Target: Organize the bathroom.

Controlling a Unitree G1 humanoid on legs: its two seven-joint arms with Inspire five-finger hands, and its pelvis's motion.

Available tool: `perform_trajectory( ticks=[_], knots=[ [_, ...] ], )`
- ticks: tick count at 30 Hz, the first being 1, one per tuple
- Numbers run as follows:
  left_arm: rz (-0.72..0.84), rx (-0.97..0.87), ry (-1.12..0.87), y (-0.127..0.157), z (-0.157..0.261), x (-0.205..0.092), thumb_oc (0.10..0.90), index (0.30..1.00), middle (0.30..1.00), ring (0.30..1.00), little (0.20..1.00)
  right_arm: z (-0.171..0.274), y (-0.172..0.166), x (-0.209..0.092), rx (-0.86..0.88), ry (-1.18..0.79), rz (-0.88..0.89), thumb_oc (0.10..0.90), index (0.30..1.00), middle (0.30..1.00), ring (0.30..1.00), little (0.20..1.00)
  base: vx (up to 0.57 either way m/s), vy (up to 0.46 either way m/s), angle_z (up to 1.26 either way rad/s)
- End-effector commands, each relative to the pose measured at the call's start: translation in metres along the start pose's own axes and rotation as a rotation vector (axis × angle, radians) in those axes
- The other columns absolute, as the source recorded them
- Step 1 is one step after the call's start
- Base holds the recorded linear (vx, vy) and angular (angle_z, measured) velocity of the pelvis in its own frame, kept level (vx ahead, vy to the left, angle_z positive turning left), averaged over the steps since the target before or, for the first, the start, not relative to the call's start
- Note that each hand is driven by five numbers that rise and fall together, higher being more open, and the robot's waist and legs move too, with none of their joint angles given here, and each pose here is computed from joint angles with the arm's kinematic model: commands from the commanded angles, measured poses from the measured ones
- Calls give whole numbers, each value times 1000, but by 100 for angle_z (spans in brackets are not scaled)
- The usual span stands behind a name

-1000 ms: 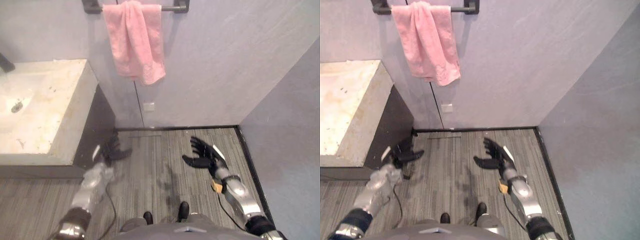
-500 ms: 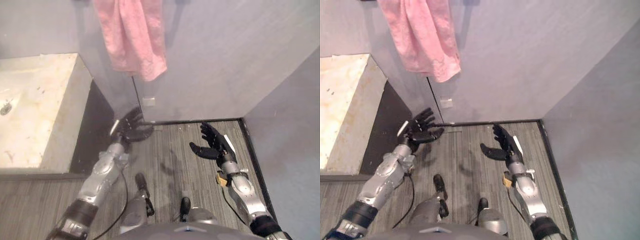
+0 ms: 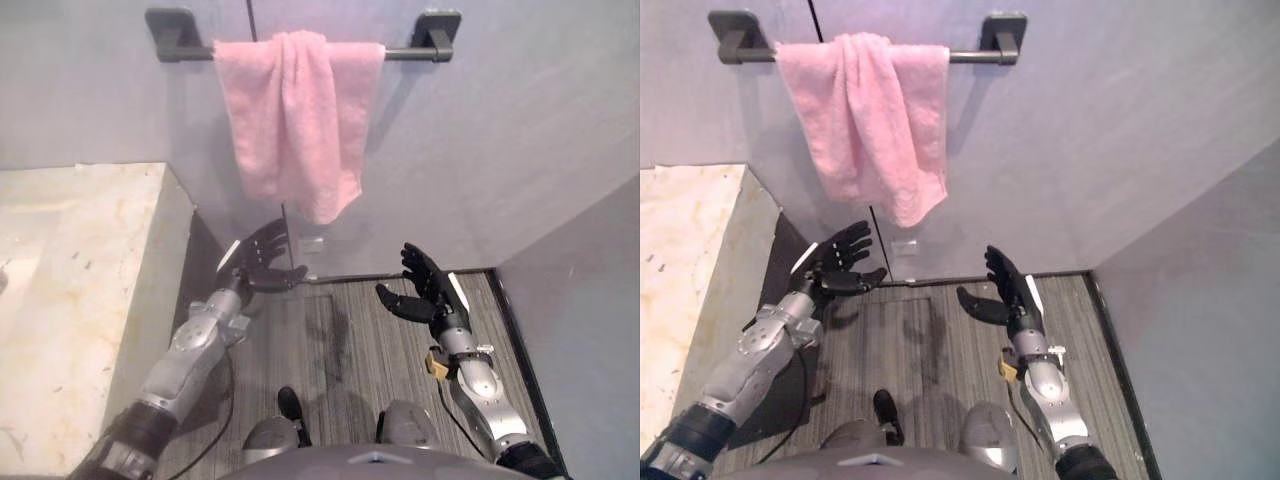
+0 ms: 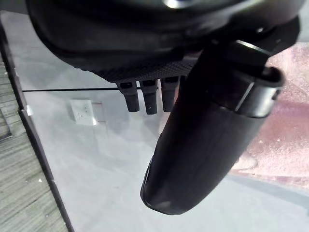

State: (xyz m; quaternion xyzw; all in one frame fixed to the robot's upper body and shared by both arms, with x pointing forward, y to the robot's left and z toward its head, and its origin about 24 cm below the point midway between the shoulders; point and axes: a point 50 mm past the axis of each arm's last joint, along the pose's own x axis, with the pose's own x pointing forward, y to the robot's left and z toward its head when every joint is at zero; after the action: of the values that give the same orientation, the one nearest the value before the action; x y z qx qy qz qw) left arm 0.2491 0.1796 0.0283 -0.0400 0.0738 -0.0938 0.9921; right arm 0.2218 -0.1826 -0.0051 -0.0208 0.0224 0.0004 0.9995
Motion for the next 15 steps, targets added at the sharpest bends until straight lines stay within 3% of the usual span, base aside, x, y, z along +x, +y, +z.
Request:
perform_trajectory(
  ticks=[1, 9, 15],
  knots=[
    [-5, -35, -196, -12, 31, 1, 800, 900, 900, 900, 900, 65, 5, 15, -39, -380, 43, 800, 900, 900, 900, 900, 197, -304, 29],
    [40, -4, -302, -16, 44, -6, 800, 900, 900, 900, 900, 99, 5, 26, -105, -519, -1, 800, 900, 900, 900, 900, 107, -175, 49],
    [-1, -81, -308, -29, 44, -8, 800, 900, 900, 900, 900, 119, 11, 23, -100, -585, 88, 800, 900, 900, 900, 900, 36, -10, -5]
  ],
)
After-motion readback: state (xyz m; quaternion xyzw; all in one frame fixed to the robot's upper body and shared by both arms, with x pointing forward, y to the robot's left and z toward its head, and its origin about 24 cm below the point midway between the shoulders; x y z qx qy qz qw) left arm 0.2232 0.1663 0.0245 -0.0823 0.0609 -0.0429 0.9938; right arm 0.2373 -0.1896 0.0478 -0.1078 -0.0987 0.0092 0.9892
